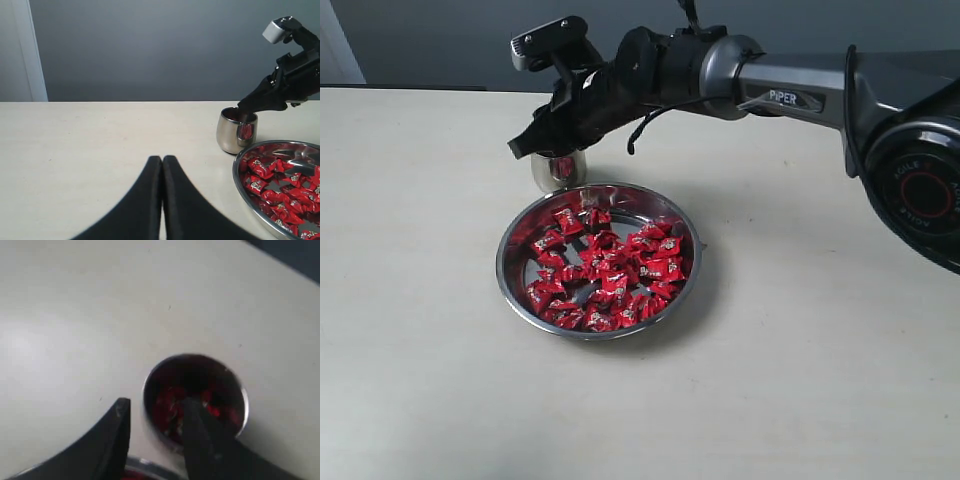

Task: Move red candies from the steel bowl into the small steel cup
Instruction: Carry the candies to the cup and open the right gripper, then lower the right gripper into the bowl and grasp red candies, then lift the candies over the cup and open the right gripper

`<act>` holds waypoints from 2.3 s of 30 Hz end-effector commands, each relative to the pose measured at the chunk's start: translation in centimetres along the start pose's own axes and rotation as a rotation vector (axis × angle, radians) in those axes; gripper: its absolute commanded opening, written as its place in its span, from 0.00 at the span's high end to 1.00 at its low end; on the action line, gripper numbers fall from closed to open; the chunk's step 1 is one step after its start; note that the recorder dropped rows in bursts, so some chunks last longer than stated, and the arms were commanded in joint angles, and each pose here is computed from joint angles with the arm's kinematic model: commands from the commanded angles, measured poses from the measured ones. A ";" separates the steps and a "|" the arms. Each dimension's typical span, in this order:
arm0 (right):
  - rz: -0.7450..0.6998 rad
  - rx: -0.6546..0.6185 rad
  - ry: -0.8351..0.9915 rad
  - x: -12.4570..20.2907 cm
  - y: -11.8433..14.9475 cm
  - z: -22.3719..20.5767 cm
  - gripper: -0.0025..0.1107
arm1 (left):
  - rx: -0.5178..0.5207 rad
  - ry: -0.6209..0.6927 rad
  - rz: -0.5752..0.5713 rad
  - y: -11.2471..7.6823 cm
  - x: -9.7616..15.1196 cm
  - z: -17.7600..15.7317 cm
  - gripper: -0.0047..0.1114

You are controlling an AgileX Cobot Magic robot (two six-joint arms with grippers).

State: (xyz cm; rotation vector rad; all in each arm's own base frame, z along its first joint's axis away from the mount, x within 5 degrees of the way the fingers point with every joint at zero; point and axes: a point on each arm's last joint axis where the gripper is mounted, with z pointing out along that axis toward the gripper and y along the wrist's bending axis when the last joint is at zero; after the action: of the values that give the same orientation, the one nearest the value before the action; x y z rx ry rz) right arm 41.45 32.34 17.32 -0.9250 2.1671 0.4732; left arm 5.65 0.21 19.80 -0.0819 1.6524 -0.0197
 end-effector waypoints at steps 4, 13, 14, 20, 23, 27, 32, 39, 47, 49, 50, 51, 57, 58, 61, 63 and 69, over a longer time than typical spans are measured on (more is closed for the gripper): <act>-0.005 -0.138 0.243 2.0 1.2 -0.7 0.67 | -0.001 -0.007 -0.004 0.0 0.0 0.0 0.96; 0.006 -0.142 0.319 5.0 0.8 2.4 0.55 | -0.001 -0.007 -0.004 0.0 0.0 0.0 0.96; 0.005 -0.139 0.320 5.1 0.8 2.6 0.55 | -0.001 -0.007 -0.004 0.0 0.0 0.0 0.96; 0.007 -0.136 0.322 5.5 0.7 2.9 0.71 | -0.001 -0.009 -0.004 0.0 0.0 0.0 0.96; 0.005 -0.135 0.315 5.2 0.7 2.7 0.89 | -0.001 -0.009 -0.004 0.0 0.0 0.0 0.96; 0.003 -0.133 0.305 4.8 0.8 2.3 0.98 | -0.001 -0.011 -0.004 0.0 -0.1 0.0 0.96; 0.002 -0.135 0.300 4.5 0.8 2.0 0.98 | -0.001 -0.011 -0.004 0.0 -0.1 0.0 0.96; -0.011 -0.125 0.231 1.9 1.0 -0.5 0.98 | -0.001 -0.011 -0.004 0.0 -0.1 0.0 0.96; -0.045 -0.008 0.004 -1.5 0.2 -2.4 0.98 | -0.001 -0.011 -0.004 0.0 -0.1 0.0 0.96; -0.045 0.022 -0.048 -1.9 -0.1 -2.2 0.98 | -0.001 -0.011 -0.004 0.0 -0.1 0.0 0.96; -0.045 0.036 -0.071 -2.0 -0.2 -2.2 0.98 | -0.001 -0.011 -0.004 0.0 -0.1 0.0 0.96; -0.044 0.045 -0.086 -2.1 -0.3 -2.0 0.98 | -0.001 -0.011 -0.004 0.0 -0.1 0.0 0.96; -0.062 0.076 -0.100 -1.5 -0.7 -0.8 0.98 | -0.001 -0.009 -0.004 0.0 0.0 0.0 0.96; -0.064 0.080 -0.102 -1.3 -0.8 -0.6 0.98 | -0.001 -0.007 -0.004 0.0 0.0 0.0 0.96; -0.066 0.091 -0.105 -0.8 -0.9 0.1 0.98 | -0.001 -0.007 -0.004 0.0 0.0 0.0 0.96; -0.064 0.098 -0.108 -0.6 -1.0 0.5 0.98 | -0.001 -0.007 -0.004 0.0 0.0 0.0 0.96; -0.061 0.102 -0.112 -0.5 -1.2 0.7 0.96 | -0.001 -0.007 -0.004 0.0 0.0 0.0 0.96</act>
State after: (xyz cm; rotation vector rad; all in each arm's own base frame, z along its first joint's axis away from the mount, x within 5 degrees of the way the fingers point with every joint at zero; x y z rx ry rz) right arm 42.60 32.34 16.86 -0.8940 2.0579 0.3850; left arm 5.65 0.21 19.80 -0.0819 1.6524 -0.0197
